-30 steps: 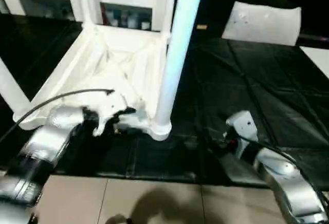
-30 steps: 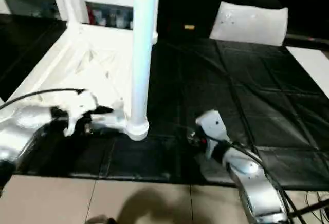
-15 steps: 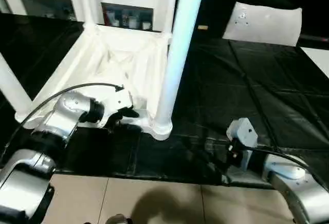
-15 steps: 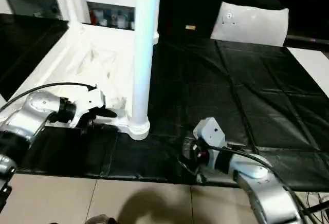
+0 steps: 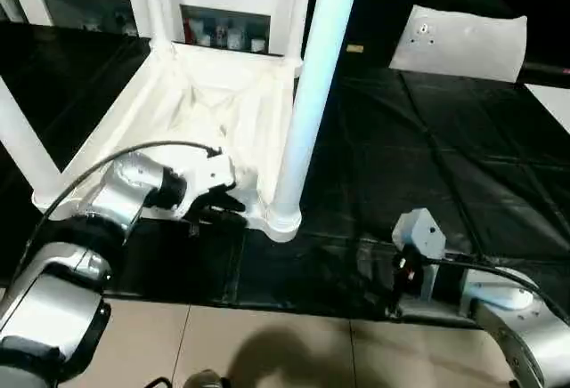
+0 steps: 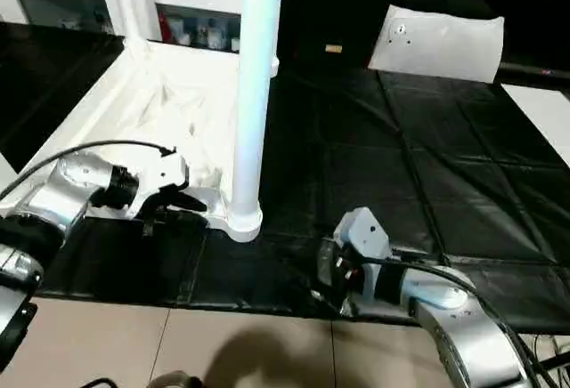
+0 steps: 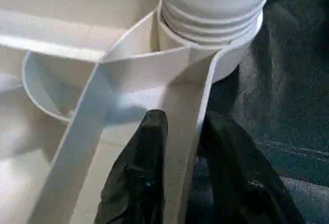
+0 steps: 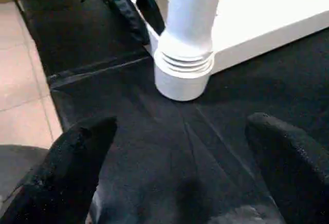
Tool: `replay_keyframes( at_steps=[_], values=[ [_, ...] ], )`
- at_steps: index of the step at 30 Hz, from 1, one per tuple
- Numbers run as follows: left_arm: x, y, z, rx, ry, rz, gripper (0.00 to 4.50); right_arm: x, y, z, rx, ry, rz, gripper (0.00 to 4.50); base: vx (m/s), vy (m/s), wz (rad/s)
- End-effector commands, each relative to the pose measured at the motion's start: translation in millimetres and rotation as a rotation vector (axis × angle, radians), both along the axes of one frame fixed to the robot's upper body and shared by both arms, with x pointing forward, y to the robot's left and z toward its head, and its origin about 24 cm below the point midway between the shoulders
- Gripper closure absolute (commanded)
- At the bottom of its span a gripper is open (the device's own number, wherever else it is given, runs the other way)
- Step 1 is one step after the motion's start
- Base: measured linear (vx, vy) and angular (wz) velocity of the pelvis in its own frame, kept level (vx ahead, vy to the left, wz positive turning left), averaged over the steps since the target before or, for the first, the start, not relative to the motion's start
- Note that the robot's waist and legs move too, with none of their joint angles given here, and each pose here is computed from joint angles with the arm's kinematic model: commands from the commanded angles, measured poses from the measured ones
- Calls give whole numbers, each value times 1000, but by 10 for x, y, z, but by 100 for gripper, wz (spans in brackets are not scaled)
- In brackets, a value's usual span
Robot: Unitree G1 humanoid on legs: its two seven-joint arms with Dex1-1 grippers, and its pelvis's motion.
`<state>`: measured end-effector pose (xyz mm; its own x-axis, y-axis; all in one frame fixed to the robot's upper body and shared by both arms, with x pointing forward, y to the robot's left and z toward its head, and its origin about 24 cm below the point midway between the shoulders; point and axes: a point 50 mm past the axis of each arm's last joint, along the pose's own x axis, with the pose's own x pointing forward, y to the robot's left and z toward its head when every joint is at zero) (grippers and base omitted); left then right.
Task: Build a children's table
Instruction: Rotate table base
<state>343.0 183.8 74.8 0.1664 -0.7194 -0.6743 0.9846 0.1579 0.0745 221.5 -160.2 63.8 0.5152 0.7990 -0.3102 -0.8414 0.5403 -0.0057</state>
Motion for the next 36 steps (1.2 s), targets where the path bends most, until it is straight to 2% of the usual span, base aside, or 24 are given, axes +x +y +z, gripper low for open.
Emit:
replay_keyframes(
  at_steps=[1, 2, 5, 6, 9, 13, 16, 17, 20, 23, 28, 32, 36],
  values=[
    [35, -18, 60, 20, -14, -17, 360, -5, -10, 37, -7, -4, 12, 0, 0, 0, 0],
    [38, -17, 61, 21, -13, -17, 381, -4, -12, 37, -6, -3, 13, 0, 0, 0, 0],
    [39, -15, 52, 33, 5, -24, 399, 2, -28, 28, -7, 1, 16, 0, 0, 0, 0],
    [40, -15, 48, 35, 8, -25, 418, 5, -35, 24, -6, 2, 17, 0, 0, 0, 0],
    [36, -34, 34, 32, 21, -30, 426, 6, -49, 9, -4, 6, 17, 0, 0, 0, 0],
    [34, -170, 37, -103, 71, 6, 447, 9, -54, -3, 19, 3, -12, 0, 0, 0, 0],
    [38, -203, 25, -109, 56, 11, 447, 16, -55, -4, 22, 0, -22, 0, 0, 0, 0],
    [48, -307, 2, -166, 31, 42, 447, 30, -49, -5, 21, -11, -38, 0, 0, 0, 0],
    [37, -370, -17, -199, 25, 46, 447, 36, -44, -6, 21, -17, -47, 0, 0, 0, 0],
    [-103, -518, -127, -204, 8, -47, 447, 46, -3, 5, 22, -31, -60, 0, 0, 0, 0],
    [-172, -536, -147, -182, -18, -87, 447, 54, 24, 19, 28, -40, -75, 0, 0, 0, 0],
    [-248, -565, -115, -205, 3, -93, 447, 71, 16, 7, 27, -41, -83, 0, 0, 0, 0],
    [-241, -538, -157, -189, -13, -50, 447, 91, 11, -18, 25, -39, -83, 0, 0, 0, 0]
  ],
)
